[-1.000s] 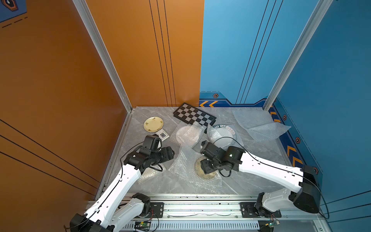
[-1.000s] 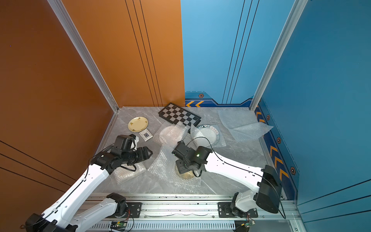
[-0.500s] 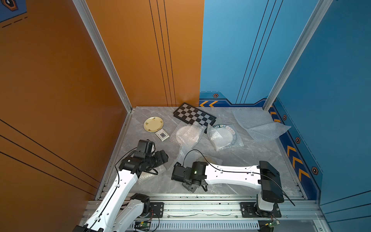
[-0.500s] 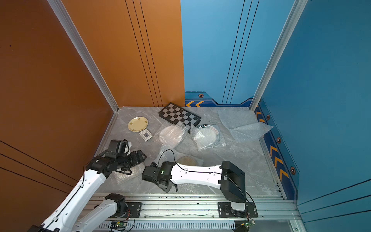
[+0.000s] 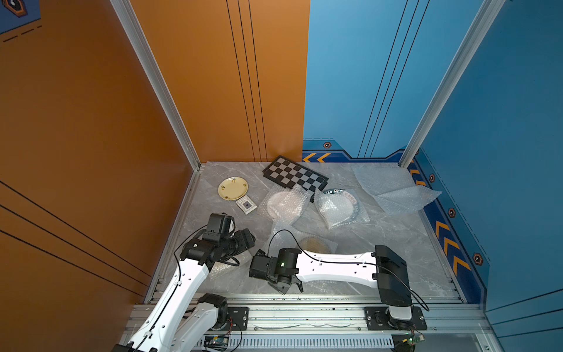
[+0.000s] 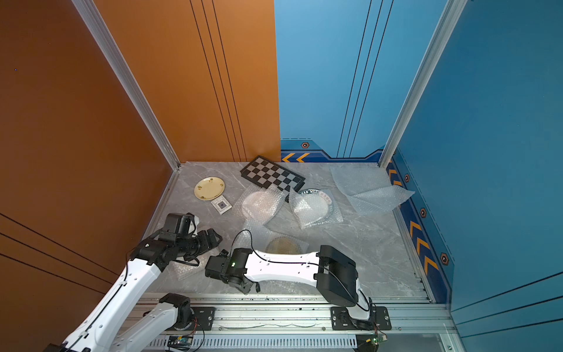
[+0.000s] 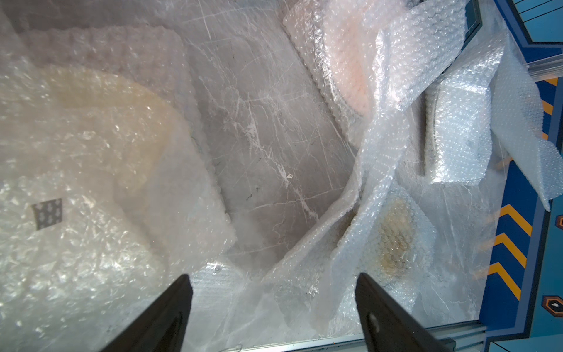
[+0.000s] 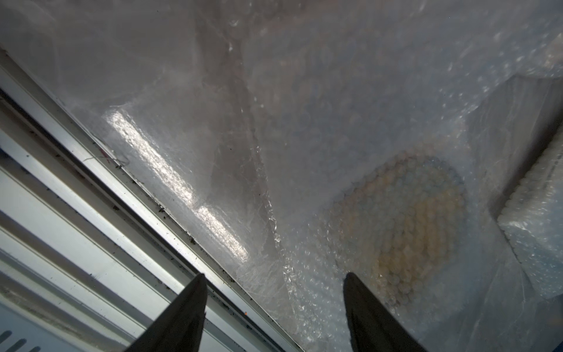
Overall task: Unpack dinner plates from bubble wrap
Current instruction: Unwrap the bubble wrap at the center of the board.
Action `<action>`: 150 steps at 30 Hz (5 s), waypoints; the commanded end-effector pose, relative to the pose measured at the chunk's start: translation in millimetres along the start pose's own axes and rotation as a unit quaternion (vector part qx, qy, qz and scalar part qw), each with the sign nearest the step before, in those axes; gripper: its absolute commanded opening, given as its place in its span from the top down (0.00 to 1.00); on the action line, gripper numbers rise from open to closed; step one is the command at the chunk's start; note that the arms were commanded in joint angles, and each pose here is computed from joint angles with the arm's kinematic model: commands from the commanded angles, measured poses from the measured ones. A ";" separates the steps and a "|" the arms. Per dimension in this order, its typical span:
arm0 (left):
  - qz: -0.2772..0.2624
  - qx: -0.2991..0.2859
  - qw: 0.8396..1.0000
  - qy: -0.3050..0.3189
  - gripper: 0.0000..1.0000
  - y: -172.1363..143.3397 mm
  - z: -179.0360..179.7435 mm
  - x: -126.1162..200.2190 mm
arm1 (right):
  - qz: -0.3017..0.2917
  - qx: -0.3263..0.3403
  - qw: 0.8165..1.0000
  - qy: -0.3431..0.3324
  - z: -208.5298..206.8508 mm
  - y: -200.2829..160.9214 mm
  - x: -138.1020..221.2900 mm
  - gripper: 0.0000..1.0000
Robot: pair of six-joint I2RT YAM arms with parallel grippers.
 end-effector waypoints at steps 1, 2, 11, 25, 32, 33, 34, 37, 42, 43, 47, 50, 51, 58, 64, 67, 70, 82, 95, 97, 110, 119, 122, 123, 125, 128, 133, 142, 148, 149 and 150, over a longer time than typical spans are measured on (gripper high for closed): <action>0.008 0.009 1.000 0.004 0.15 -4.3 5.0 0.4 | 0.011 0.018 0.999 -0.043 -5.4 3.5 -3.8 0.28; 0.008 0.009 1.000 0.004 0.15 -4.7 5.3 0.3 | 0.013 0.019 0.998 -0.057 -7.7 5.3 -5.2 0.28; 0.005 0.014 1.000 0.006 0.10 -6.4 9.8 2.5 | 0.033 -0.006 0.993 -0.117 -27.8 8.3 -18.3 0.33; 0.002 0.010 1.000 0.007 0.09 -5.2 9.8 2.7 | 0.038 -0.029 0.991 -0.129 -52.0 7.9 -16.5 0.97; -0.001 0.006 1.000 0.006 0.09 -3.6 8.4 4.2 | 0.034 -0.034 0.992 -0.117 -54.8 11.2 -10.2 1.00; -0.002 0.005 1.000 0.005 0.09 -3.2 7.6 4.9 | 0.034 -0.036 0.992 -0.114 -55.7 11.5 -9.0 1.00; -0.003 0.002 1.000 0.004 0.09 -2.6 6.8 5.6 | 0.034 -0.036 0.993 -0.110 -55.7 11.7 -8.1 1.00; -0.010 -0.005 1.000 0.001 0.09 0.9 2.4 9.3 | 0.039 -0.038 0.993 -0.107 -59.7 11.6 -7.6 1.00; -0.018 -0.024 1.000 0.004 0.09 5.5 -3.9 13.5 | 0.018 -0.047 0.994 -0.100 -71.8 17.1 14.7 1.00; -0.020 -0.028 0.999 0.004 0.09 6.4 -5.1 14.3 | 0.018 -0.047 0.994 -0.098 -73.1 17.3 15.8 1.00; -0.025 -0.038 0.999 0.007 0.09 8.4 -7.9 15.4 | 0.022 -0.043 0.995 -0.089 -76.3 18.8 19.2 1.00; -0.029 -0.049 0.998 0.013 0.09 9.7 -8.7 16.2 | 0.028 -0.039 0.995 -0.090 -80.8 18.7 23.5 1.00; -0.031 -0.053 0.998 0.016 0.09 10.2 -9.4 16.8 | 0.029 -0.038 0.995 -0.089 -82.9 19.2 25.1 1.00; -0.044 -0.073 0.996 0.031 0.08 12.2 -8.6 22.5 | 0.047 -0.020 0.994 -0.092 -103.7 20.3 40.8 1.00; -0.050 -0.085 0.995 0.032 0.08 14.7 -11.2 25.5 | 0.065 -0.016 0.993 -0.097 -135.0 20.9 44.8 1.00; -0.050 -0.101 0.993 0.029 0.08 17.0 -19.0 27.4 | 0.078 -0.019 0.993 -0.092 -153.4 22.8 41.5 0.99; -0.047 -0.115 0.992 0.025 0.08 18.8 -28.4 27.8 | 0.085 -0.023 0.991 -0.097 -172.2 24.7 39.8 0.98; 0.016 -0.119 0.991 -0.062 0.11 1.6 -77.0 10.2 | 0.067 -0.100 0.990 -0.071 -201.2 45.3 25.8 0.95; 0.091 -0.059 0.991 -0.081 0.01 -21.3 -78.5 -30.0 | 0.069 -0.120 0.989 -0.042 -192.3 46.7 20.8 0.95; 0.092 -0.053 0.991 -0.082 0.01 -23.4 -75.1 -37.5 | 0.069 -0.121 0.989 -0.041 -192.5 46.0 21.5 0.96; 0.064 -0.015 0.991 -0.118 0.28 -16.8 -88.5 -102.1 | 0.072 -0.118 0.990 -0.033 -182.3 41.8 26.2 0.97; 0.089 -0.027 0.994 -0.052 1.00 -31.0 -67.7 -116.7 | 0.066 -0.153 0.985 -0.046 -204.5 33.0 31.0 0.98; 0.094 -0.037 0.994 -0.038 1.00 -34.8 -59.5 -110.3 | 0.056 -0.190 0.979 -0.053 -226.1 29.8 31.6 0.99; 0.096 -0.039 0.994 -0.032 1.00 -36.0 -55.8 -108.3 | 0.052 -0.202 0.977 -0.055 -233.0 29.3 31.8 0.99; 0.101 -0.040 0.994 -0.020 1.00 -38.2 -47.6 -105.3 | 0.042 -0.228 0.971 -0.059 -248.9 28.3 31.3 1.00; 0.109 -0.035 0.993 -0.008 1.00 -40.5 -35.5 -102.8 | 0.038 -0.259 0.963 -0.064 -270.0 26.3 27.5 1.00; 0.117 -0.029 0.993 0.003 1.00 -41.2 -23.0 -98.0 | 0.039 -0.289 0.955 -0.058 -293.9 24.1 14.5 0.99; 0.136 -0.021 0.990 0.020 1.00 -42.4 -9.0 -97.6 | 0.051 -0.297 0.950 -0.075 -321.7 20.7 -15.4 0.74; 0.138 -0.019 0.990 0.015 1.00 -39.7 -12.6 -97.7 | 0.013 -0.299 0.953 -0.038 -314.0 33.6 3.3 0.30; 0.137 -0.018 0.990 0.015 1.00 -39.0 -13.1 -97.5 | 0.005 -0.297 0.955 -0.022 -308.4 34.9 9.9 0.29; 0.138 -0.017 0.990 0.015 1.00 -39.2 -12.8 -97.8 | 0.002 -0.294 0.956 -0.010 -303.1 34.4 15.5 0.28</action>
Point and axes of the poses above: each gripper's point midway between its finger pads, its own x axis back along the fingers, its own z axis along the line the jaws close on, y = z × x, the point moved 4 cm from there along x, back along the fingers, and after that the axes turned 7 degrees about x, right-handed, at the moved point
